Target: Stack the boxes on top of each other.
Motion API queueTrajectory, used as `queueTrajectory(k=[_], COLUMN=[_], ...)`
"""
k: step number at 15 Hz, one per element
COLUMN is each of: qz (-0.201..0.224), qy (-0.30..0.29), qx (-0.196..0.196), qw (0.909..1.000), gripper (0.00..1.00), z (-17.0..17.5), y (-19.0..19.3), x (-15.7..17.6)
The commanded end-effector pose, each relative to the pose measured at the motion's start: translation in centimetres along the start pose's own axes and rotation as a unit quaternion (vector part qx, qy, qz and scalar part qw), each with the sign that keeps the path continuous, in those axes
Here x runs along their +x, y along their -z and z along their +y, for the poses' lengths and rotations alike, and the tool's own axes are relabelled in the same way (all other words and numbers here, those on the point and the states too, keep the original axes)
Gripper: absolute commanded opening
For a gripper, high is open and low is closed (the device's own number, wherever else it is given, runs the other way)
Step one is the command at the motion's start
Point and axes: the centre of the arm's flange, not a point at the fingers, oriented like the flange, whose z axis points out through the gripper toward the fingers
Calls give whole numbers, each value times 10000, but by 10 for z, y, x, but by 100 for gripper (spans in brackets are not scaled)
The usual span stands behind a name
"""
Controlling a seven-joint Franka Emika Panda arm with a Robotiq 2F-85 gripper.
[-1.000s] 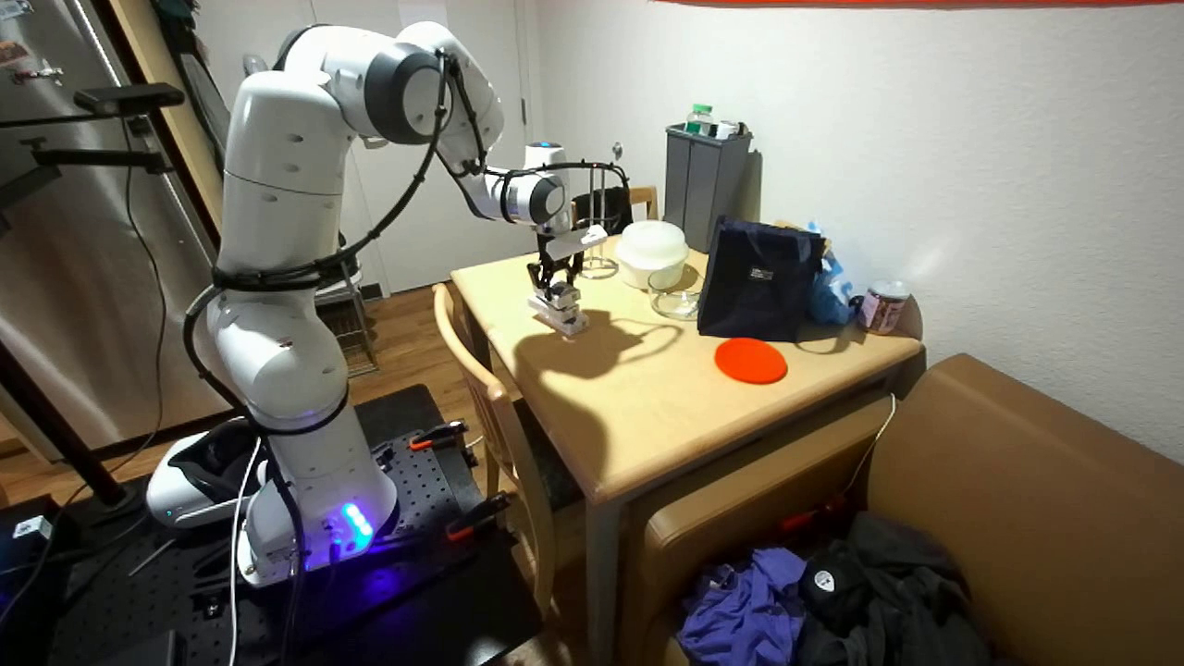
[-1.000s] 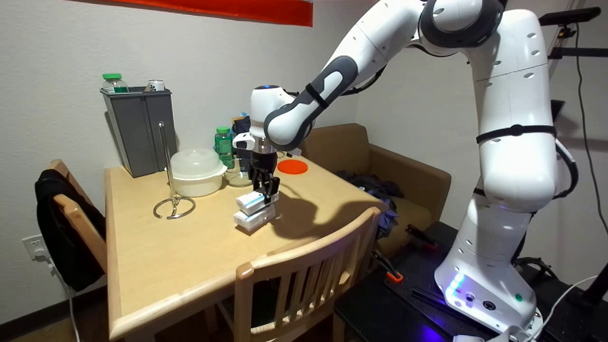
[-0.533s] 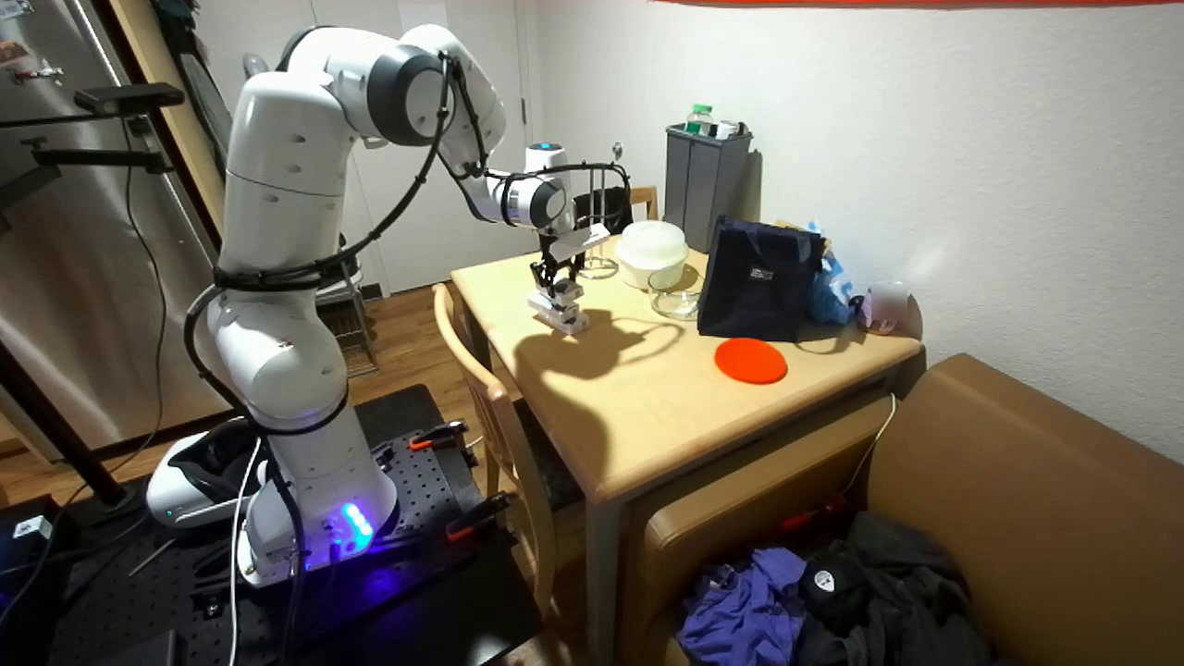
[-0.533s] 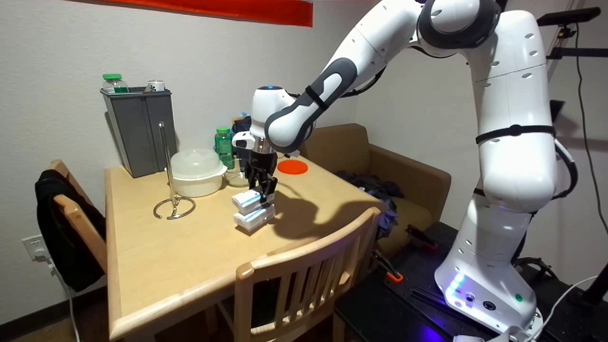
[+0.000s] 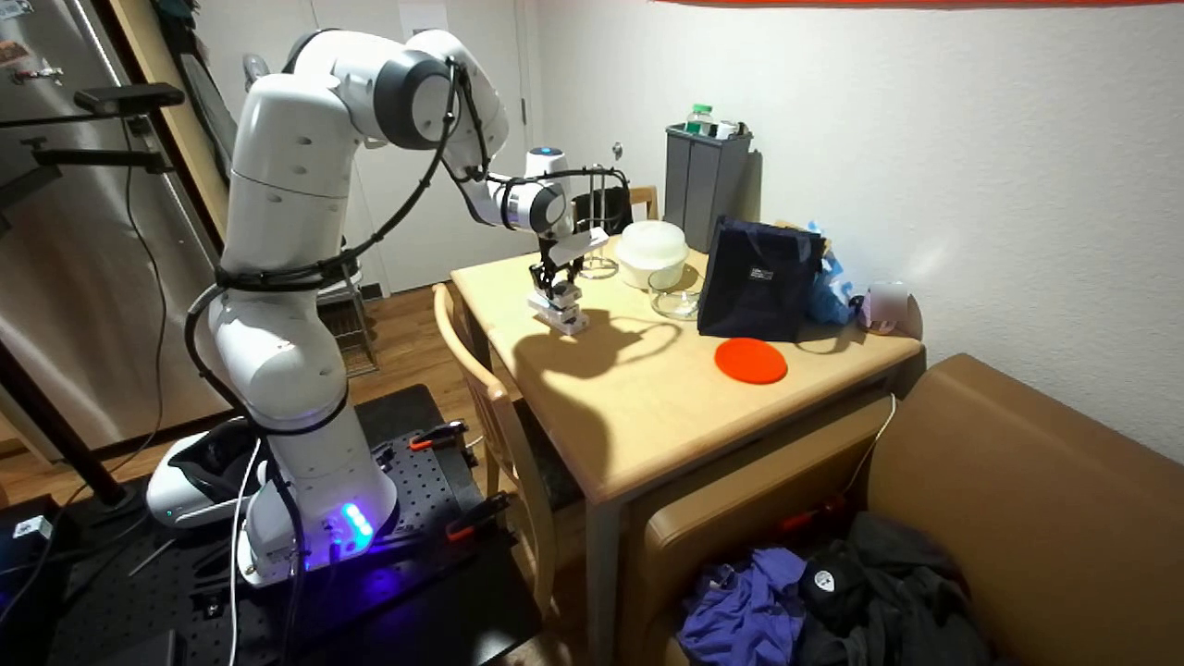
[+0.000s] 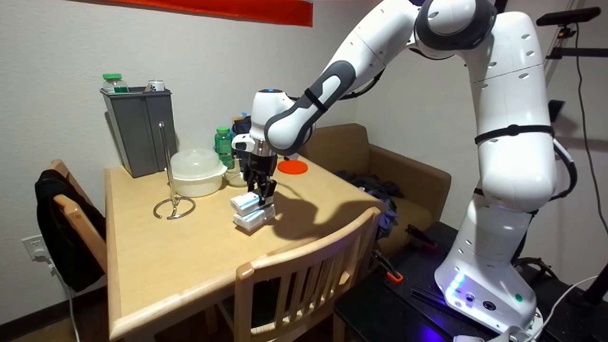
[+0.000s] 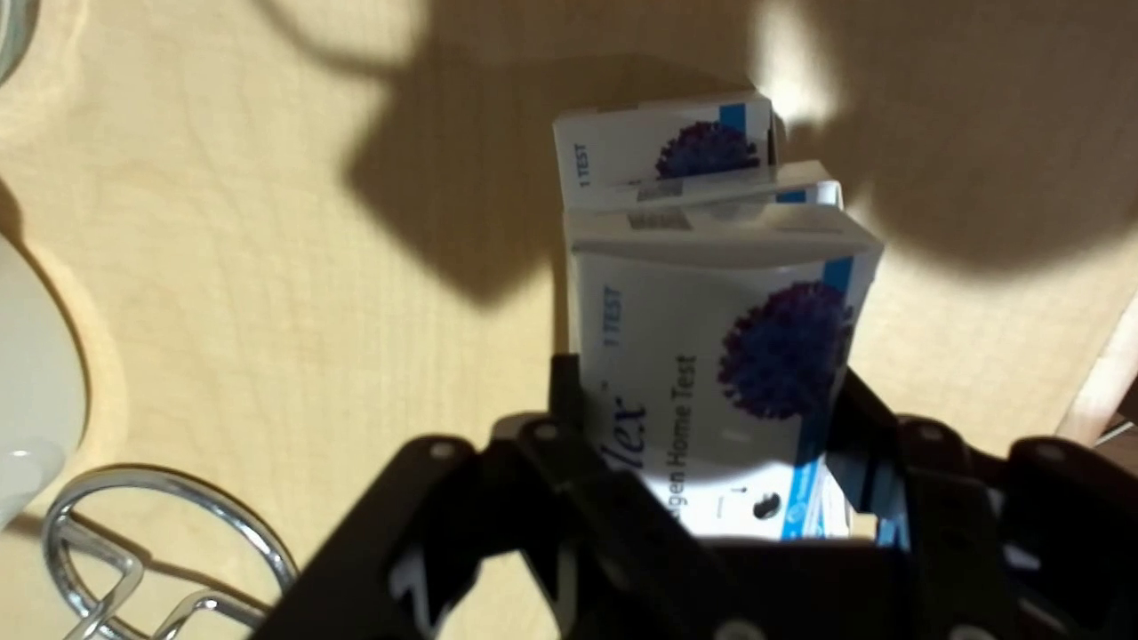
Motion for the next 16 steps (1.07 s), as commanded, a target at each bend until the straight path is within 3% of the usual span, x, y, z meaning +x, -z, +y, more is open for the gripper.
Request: queueTrajectory(k=[1, 9, 14, 15, 16], qz=[165, 166, 133, 126, 123], qy=[70, 47, 38, 31, 30], qx=[-47, -37, -18, -16, -18], qw=[9998, 9998, 9999, 9999, 9999], gripper=[39, 39, 49, 71, 79], z=[-5, -5, -7, -7, -7], y=[3, 4, 5, 6, 6], x=[-6, -8, -8, -8, -8])
